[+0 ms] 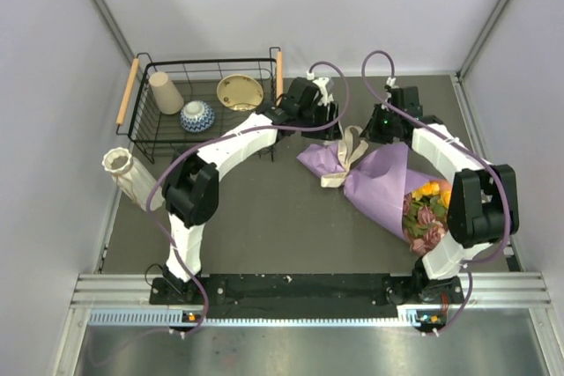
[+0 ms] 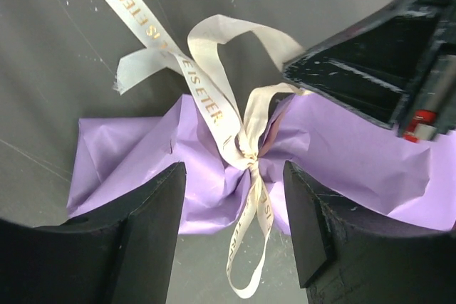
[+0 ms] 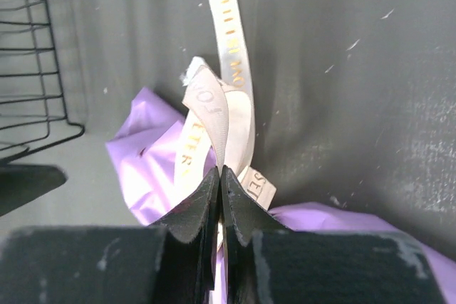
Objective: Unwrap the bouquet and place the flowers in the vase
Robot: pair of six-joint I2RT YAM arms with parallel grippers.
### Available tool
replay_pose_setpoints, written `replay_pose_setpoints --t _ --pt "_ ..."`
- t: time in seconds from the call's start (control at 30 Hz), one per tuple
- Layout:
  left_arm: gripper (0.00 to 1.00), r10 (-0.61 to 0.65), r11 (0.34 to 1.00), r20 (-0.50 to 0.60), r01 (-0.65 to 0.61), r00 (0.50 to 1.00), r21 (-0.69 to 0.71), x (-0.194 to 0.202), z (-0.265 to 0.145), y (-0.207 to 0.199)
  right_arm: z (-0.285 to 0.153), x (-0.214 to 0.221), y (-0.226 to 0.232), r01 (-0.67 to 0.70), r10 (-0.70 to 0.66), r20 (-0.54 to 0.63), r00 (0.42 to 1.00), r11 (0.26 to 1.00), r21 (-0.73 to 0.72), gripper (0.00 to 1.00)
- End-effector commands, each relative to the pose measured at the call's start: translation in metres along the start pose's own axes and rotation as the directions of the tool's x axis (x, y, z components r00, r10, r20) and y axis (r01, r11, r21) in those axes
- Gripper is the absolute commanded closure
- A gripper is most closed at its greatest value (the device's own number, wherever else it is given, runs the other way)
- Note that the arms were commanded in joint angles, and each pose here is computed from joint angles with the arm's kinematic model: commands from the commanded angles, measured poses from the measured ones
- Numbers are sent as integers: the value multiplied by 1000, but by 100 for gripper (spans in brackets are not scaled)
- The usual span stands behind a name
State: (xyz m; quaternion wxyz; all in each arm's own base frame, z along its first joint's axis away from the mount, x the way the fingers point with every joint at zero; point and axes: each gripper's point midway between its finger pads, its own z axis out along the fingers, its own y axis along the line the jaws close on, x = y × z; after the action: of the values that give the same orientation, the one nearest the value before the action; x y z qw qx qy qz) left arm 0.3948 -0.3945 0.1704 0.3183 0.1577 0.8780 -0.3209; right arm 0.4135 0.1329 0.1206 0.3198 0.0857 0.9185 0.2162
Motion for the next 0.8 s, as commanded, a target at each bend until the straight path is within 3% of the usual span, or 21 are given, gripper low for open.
replay_pose_setpoints --t 0.0,0.33,0.77 --pt "37 24 999 50 -26 998 46 -11 -19 -14 -24 0 31 26 -22 29 999 990 -138 97" --pt "39 40 998 104 -45 994 46 -13 -47 -17 -58 64 72 20 -41 -63 997 952 -307 94" --pt "40 6 995 47 -11 999 100 -7 -23 -20 -74 148 55 -84 10 -208 978 933 -350 86"
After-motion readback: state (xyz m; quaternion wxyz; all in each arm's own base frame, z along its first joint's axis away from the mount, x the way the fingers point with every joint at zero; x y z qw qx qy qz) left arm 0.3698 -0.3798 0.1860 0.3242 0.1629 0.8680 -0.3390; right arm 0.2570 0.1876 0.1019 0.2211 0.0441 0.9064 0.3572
